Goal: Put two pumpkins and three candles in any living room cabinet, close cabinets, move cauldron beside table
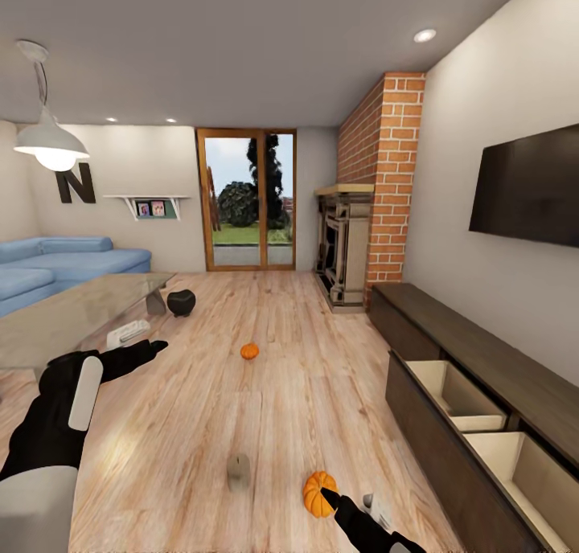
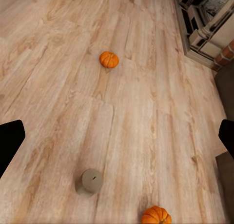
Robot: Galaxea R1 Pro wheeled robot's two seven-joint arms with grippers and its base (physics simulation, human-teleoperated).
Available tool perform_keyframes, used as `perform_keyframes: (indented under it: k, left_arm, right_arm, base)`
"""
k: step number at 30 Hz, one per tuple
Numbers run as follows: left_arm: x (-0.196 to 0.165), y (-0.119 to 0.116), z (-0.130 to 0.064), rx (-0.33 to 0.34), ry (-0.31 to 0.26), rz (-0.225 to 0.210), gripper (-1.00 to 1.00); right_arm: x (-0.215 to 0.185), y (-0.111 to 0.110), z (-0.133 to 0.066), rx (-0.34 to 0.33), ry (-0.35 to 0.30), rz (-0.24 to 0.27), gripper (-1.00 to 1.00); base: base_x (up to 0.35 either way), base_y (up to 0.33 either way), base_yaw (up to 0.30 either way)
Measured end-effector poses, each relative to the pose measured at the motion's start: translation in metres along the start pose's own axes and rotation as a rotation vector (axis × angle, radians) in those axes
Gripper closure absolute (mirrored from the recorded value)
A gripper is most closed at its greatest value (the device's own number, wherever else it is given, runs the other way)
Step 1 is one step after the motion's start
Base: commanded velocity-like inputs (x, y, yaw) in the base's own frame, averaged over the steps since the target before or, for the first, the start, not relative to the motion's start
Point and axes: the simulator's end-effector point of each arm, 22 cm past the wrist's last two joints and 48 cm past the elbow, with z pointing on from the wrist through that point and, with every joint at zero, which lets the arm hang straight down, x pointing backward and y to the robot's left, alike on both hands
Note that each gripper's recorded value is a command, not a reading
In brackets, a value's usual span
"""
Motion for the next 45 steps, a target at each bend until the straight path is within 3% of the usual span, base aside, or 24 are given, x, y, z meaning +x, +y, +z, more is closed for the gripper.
perform_keyframes:
  k: [28, 31, 34, 38, 45]
  left_arm:
    - [0.048, 0.023, 0.007, 0.007, -0.021, 0.006, -1.00]
    - [0.054, 0.026, 0.008, 0.007, -0.021, 0.006, -1.00]
    - [0.060, 0.029, 0.009, 0.007, -0.021, 0.007, -1.00]
    - [0.068, 0.030, 0.010, 0.024, -0.020, 0.006, -1.00]
    - [0.083, 0.035, 0.012, 0.032, -0.020, 0.006, -1.00]
  right_arm:
    - [0.030, -0.053, 0.019, 0.004, -0.002, 0.014, -1.00]
    - [0.027, -0.060, 0.020, 0.006, -0.016, 0.059, -1.00]
    - [0.026, -0.069, 0.020, 0.008, 0.011, 0.152, -1.00]
    - [0.026, -0.078, 0.020, 0.003, 0.017, 0.234, -1.00]
    - [0.032, -0.091, 0.024, 0.000, 0.014, 0.264, -1.00]
  base:
    - [0.000, 0.000, 0.000]
    - [0.000, 0.000, 0.000]
    - [0.000, 0.000, 0.000]
    - [0.000, 0.000, 0.000]
    - [0.000, 0.000, 0.000]
